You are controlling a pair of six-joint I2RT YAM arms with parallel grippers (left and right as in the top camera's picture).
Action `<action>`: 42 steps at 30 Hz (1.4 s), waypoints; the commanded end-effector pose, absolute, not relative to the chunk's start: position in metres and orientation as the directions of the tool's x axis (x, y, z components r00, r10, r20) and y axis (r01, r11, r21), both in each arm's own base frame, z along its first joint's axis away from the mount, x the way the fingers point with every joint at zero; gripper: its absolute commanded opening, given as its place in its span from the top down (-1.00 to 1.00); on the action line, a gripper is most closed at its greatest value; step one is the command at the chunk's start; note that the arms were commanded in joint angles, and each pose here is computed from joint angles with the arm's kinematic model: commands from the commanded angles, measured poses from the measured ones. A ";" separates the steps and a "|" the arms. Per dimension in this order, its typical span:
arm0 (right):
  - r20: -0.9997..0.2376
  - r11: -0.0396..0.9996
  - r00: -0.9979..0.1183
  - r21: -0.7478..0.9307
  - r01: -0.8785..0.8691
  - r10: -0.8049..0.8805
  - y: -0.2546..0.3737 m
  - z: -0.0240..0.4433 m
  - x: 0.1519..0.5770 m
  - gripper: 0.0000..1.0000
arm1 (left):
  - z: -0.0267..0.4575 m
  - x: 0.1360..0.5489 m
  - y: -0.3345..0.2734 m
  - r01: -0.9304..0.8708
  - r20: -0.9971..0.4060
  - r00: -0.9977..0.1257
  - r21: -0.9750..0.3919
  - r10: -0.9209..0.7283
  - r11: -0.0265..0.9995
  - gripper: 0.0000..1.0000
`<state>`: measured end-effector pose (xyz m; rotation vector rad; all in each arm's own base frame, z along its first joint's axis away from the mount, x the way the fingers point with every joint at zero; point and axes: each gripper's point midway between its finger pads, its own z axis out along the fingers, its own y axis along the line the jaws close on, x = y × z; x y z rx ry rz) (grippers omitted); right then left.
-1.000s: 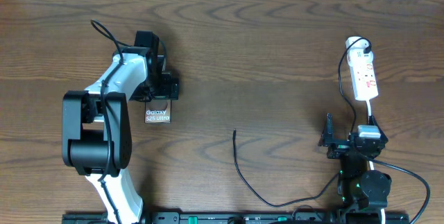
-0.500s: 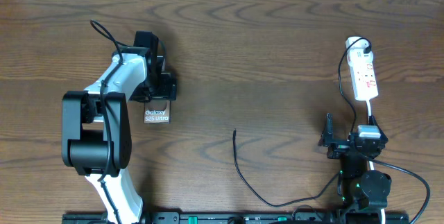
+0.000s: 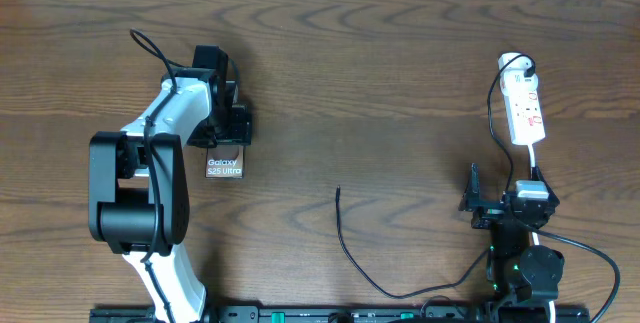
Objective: Plug charger to phone and switch on socket
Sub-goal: 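Close the left gripper on the phone's long edges, then lift the phone with the left gripper and raise it upright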
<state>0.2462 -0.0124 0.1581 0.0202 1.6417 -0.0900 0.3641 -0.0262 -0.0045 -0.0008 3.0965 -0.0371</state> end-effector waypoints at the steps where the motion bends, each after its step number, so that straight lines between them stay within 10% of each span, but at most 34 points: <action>1: -0.996 0.996 -0.073 -0.062 0.065 -0.058 -0.011 0.158 0.246 -0.99 | -0.034 0.332 -0.038 -0.003 0.082 -0.997 -0.090 0.004 0.996 -0.47; 8: -0.996 0.996 -0.073 -0.062 0.065 -0.058 -0.011 0.158 0.246 -0.99 | -0.034 0.332 -0.038 -0.004 0.082 -0.997 -0.090 0.004 0.996 -0.03; 15: -0.996 0.996 -0.073 -0.062 0.065 -0.058 -0.011 0.158 0.246 -0.99 | -0.034 0.333 -0.038 -0.004 0.081 -0.997 -0.090 0.004 0.996 0.85; 42: -0.996 0.996 -0.073 -0.062 0.065 -0.058 -0.011 0.158 0.246 -0.98 | 0.049 0.363 -0.050 0.016 -0.101 -0.995 -0.159 0.000 0.987 0.85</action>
